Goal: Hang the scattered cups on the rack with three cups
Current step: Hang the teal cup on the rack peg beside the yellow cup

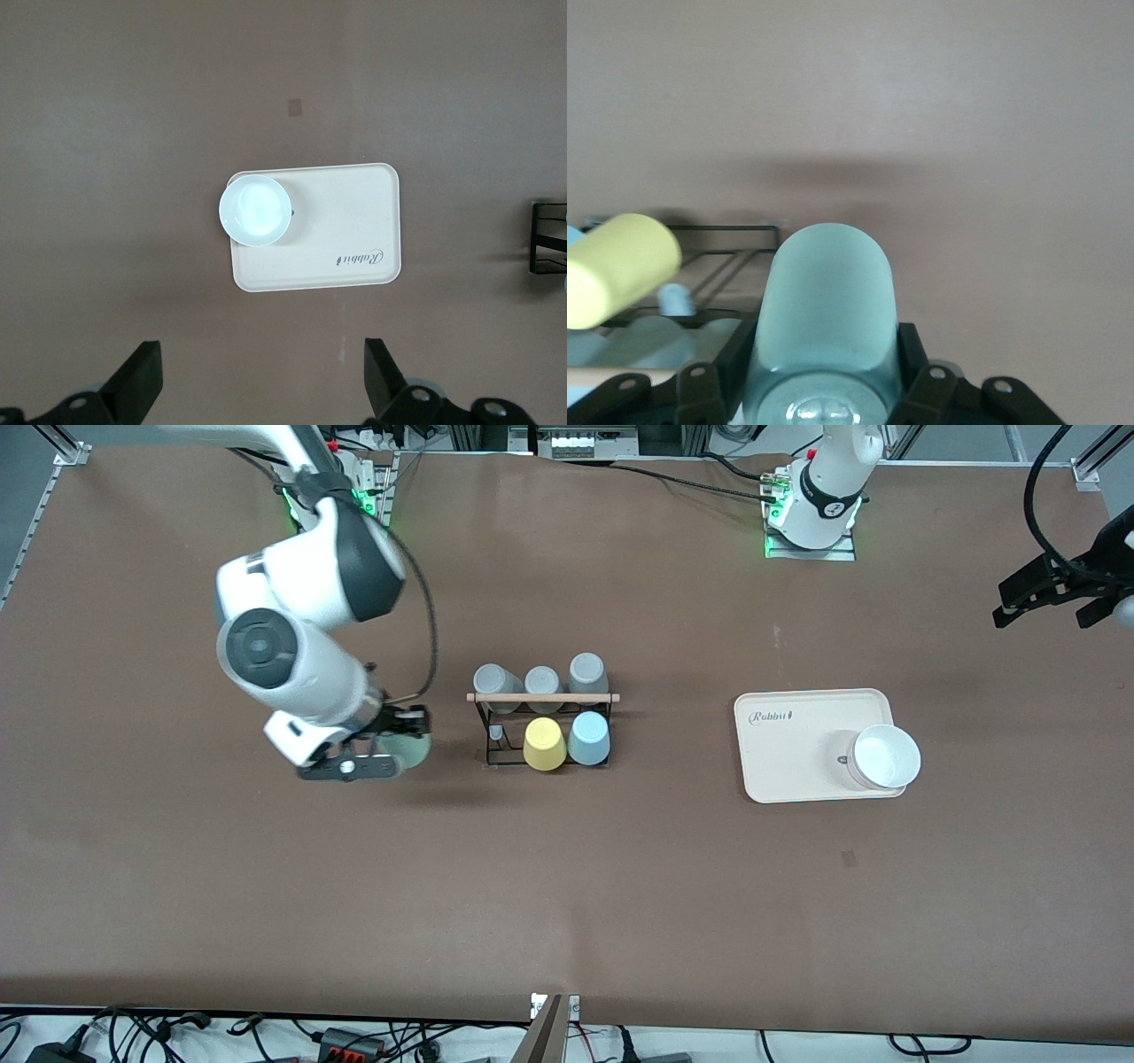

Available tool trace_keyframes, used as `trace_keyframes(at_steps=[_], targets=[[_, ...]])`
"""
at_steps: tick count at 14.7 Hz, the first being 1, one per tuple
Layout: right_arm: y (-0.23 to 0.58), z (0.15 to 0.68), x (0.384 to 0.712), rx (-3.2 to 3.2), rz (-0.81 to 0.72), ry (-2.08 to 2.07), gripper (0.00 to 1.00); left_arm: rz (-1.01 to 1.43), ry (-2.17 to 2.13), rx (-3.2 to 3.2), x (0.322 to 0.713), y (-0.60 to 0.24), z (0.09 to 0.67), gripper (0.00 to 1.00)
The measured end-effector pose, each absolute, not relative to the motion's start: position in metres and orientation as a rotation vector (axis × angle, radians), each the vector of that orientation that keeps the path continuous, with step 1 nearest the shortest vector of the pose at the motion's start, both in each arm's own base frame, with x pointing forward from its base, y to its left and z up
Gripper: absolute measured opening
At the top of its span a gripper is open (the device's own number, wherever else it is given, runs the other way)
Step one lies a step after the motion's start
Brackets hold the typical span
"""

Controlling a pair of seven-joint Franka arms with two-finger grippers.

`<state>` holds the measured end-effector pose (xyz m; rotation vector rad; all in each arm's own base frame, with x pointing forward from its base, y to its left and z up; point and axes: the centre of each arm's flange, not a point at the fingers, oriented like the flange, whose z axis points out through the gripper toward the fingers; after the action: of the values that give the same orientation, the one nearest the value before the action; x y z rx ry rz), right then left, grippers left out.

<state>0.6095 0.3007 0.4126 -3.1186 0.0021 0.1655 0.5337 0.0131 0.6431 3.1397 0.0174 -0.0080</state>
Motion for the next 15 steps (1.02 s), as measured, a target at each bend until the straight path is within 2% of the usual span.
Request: trace_keyframes(at_steps=[7,15], targets=[[0.372,0.399,0.604,-3.058,0.172,0.32,0.69,-0.029,0.014,3.139,0.538,0.013,0.636,1.0],[0.395,0.369,0.596,-3.066,0.226,0.333,0.69,-0.015,0.005,3.14,0.539,0.01,0.64,1.0]])
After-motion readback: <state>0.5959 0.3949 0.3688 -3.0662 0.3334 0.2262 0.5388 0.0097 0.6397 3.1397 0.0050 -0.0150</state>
